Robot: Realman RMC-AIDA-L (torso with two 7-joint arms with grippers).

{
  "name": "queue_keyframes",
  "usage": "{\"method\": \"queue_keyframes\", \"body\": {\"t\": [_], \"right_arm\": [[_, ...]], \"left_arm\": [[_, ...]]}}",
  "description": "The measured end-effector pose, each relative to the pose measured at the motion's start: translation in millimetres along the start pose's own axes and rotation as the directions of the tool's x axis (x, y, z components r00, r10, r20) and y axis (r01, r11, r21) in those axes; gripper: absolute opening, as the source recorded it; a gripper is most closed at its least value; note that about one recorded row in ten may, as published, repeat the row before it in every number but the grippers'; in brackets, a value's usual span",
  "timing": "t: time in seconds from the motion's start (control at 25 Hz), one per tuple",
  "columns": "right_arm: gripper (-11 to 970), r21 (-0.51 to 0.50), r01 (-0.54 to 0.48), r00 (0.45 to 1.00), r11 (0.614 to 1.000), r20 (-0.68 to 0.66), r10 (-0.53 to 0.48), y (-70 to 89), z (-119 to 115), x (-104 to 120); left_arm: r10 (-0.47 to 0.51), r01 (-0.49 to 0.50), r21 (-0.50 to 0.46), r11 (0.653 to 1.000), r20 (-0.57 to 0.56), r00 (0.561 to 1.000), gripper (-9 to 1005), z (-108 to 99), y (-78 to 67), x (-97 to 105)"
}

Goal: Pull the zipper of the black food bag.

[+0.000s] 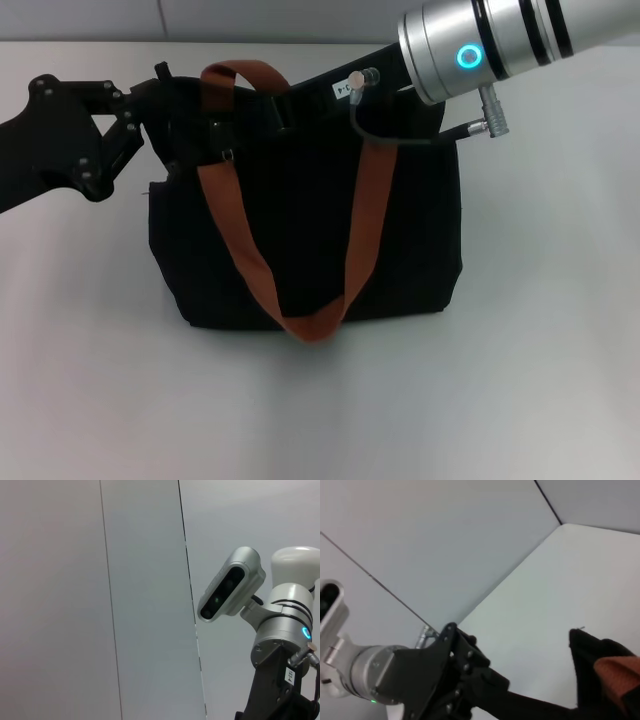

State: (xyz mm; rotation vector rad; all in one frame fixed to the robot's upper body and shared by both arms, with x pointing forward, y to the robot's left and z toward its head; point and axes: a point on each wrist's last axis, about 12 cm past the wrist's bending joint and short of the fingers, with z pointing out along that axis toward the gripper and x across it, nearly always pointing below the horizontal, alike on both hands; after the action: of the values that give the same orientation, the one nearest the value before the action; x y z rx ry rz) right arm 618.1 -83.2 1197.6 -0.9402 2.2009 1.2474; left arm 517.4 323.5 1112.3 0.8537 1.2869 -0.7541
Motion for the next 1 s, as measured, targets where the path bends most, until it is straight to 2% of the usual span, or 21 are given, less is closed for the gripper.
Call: {"method": "queue_keyframes", "body": {"t": [0.2,0.84,1.0], "right_arm": [[295,-0.027,-0.014,1.000,1.000,0.011,0.015,2.4,0.9,-1.8],[275,-0.023,-0.014,1.000,1.000,-0.007,0.014,1.4,3.3,-1.0],[150,-0.022,-0.014,1.000,1.000,-0.008,0.013,1.1,3.3,-0.6]], "left_arm": [[0.001,-0.001,-0.002,1.000,0.001,1.000,68,-0.6,-0.2,0.1],[-0.003,0.003,-0.011,1.000,-0.001,1.000,70,-3.5,-0.4,0.5],[-0.005,0.005,-0.011,1.000,-0.001,1.000,71,-3.8,-0.6,0.7]]}}
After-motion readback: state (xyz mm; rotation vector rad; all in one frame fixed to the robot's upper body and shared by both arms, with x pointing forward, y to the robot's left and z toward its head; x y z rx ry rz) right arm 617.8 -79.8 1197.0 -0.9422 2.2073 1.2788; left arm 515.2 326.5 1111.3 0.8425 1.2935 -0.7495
